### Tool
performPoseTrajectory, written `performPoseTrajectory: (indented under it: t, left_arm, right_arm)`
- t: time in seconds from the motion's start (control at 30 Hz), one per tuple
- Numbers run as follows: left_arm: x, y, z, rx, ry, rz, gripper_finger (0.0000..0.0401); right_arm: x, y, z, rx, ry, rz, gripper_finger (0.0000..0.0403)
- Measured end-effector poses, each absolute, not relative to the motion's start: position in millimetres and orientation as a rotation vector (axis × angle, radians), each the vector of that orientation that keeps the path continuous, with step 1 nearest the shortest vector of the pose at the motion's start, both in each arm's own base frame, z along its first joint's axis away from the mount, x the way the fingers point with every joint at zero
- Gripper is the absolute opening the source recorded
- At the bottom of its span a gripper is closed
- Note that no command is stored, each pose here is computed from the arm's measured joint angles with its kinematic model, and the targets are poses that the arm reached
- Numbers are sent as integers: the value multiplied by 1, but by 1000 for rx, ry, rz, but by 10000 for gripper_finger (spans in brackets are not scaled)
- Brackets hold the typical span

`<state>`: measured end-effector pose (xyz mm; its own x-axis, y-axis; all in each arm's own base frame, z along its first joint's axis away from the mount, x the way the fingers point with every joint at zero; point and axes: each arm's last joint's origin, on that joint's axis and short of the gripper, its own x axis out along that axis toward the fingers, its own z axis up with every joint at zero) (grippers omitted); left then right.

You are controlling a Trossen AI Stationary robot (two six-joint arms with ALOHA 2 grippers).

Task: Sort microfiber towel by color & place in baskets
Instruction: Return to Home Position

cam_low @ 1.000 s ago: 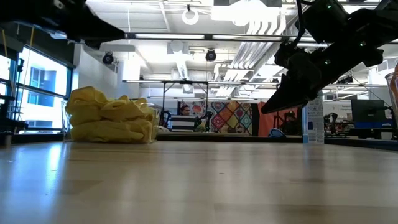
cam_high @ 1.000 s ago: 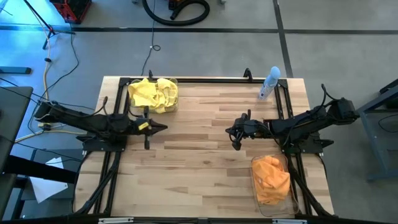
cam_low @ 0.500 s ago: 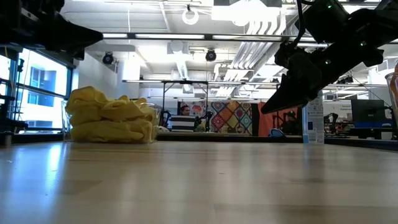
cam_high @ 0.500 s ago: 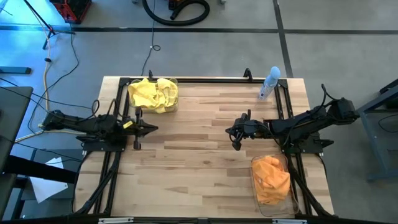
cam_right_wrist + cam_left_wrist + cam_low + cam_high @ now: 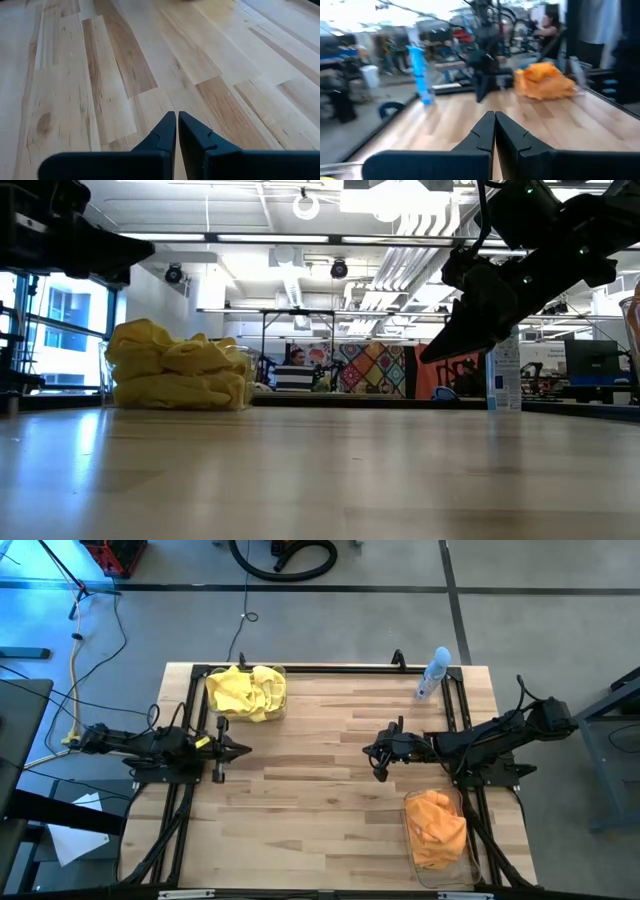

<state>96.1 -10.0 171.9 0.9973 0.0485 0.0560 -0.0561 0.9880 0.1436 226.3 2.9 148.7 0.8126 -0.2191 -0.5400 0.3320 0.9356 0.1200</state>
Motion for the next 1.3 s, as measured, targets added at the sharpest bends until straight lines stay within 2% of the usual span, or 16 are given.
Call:
performPoseTrajectory:
  t: [0.2, 1.1, 1.3]
  left_arm:
    - [96, -14, 170, 145, -46, -72, 0]
    - [97, -14, 169, 104, -25, -74, 0]
    - [97, -14, 169, 104, -25, -74, 0]
  right_arm:
    - [226, 3, 149, 215, 548, -297, 16]
    - [227, 3, 149, 233, 539, -297, 16]
    - [234, 6, 151, 211, 483, -187, 10]
